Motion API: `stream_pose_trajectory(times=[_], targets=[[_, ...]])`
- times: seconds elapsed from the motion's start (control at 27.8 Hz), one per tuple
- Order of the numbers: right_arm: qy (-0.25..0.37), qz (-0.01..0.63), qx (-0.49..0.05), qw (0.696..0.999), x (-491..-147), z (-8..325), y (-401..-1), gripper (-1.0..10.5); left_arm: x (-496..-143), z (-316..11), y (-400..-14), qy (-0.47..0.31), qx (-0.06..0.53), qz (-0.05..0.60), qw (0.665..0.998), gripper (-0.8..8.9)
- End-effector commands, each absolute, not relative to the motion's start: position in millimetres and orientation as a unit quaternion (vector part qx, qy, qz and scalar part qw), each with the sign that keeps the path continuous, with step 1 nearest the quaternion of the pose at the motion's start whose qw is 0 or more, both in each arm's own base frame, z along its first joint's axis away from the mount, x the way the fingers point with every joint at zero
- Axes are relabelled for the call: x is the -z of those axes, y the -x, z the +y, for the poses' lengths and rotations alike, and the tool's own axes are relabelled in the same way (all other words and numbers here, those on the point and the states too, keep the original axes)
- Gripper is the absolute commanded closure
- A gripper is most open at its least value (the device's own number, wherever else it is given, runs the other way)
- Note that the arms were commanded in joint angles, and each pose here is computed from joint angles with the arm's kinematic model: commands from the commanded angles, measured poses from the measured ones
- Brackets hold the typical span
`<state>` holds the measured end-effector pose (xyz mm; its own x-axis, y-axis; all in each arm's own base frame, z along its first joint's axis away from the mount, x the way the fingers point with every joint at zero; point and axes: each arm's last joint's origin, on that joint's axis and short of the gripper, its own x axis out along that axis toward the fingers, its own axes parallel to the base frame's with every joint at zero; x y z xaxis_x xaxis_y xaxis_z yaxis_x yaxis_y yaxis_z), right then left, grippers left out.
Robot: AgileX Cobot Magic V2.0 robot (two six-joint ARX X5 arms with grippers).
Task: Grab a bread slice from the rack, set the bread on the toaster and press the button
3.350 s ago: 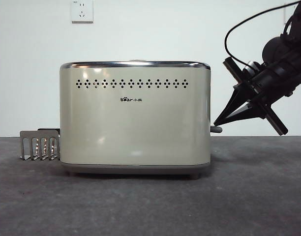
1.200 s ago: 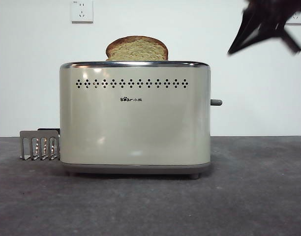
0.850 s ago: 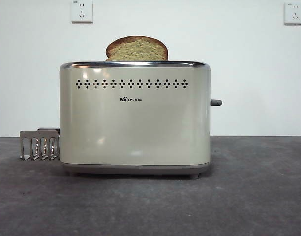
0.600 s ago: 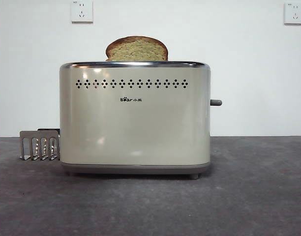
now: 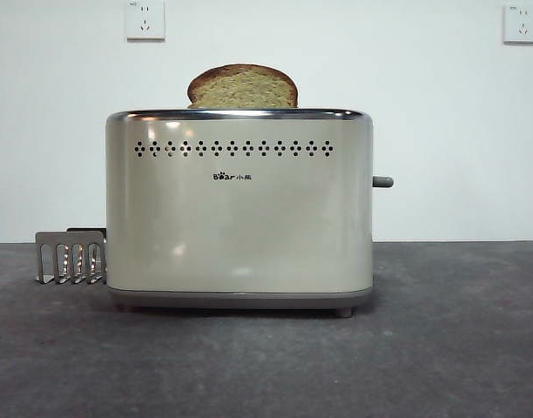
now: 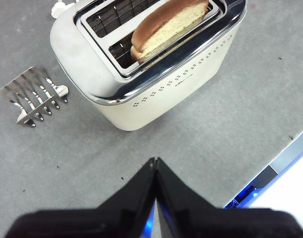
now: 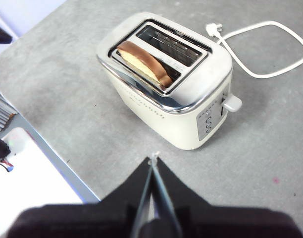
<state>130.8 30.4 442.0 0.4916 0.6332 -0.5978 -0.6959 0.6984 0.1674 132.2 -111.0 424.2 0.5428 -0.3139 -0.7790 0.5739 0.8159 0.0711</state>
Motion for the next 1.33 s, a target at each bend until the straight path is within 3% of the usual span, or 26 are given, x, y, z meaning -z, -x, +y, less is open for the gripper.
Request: stream_pose_trajectory(times=[0.04, 0.65, 1.05, 1.15, 1.33], targets=[[0.058, 0.331, -0.385, 0.859, -440.6, 30.1, -129.1, 9.5, -425.1, -106.4, -131.1, -0.152, 0.248, 0.400, 0.869, 8.18], [0.066, 0.350, -0.358, 0.863, -437.3, 29.4, -137.2, 9.5, -433.2, -78.6, -127.8, -0.117, 0.195, 0.384, 0.895, 8.18], [0.060, 0.382, -0.354, 0.852, -428.2, 31.5, -159.8, 9.5, -430.7, -24.5, -119.9, -0.043, 0.041, 0.367, 0.928, 8.18], [0.057, 0.393, -0.354, 0.847, -424.6, 32.3, -167.7, 9.5, -412.3, -10.0, -116.1, -0.016, -0.011, 0.324, 0.946, 8.18], [0.051, 0.412, -0.354, 0.838, -417.9, 33.7, -181.3, 9.5, -356.0, 6.9, -112.3, 0.001, -0.081, 0.180, 0.980, 8.18]])
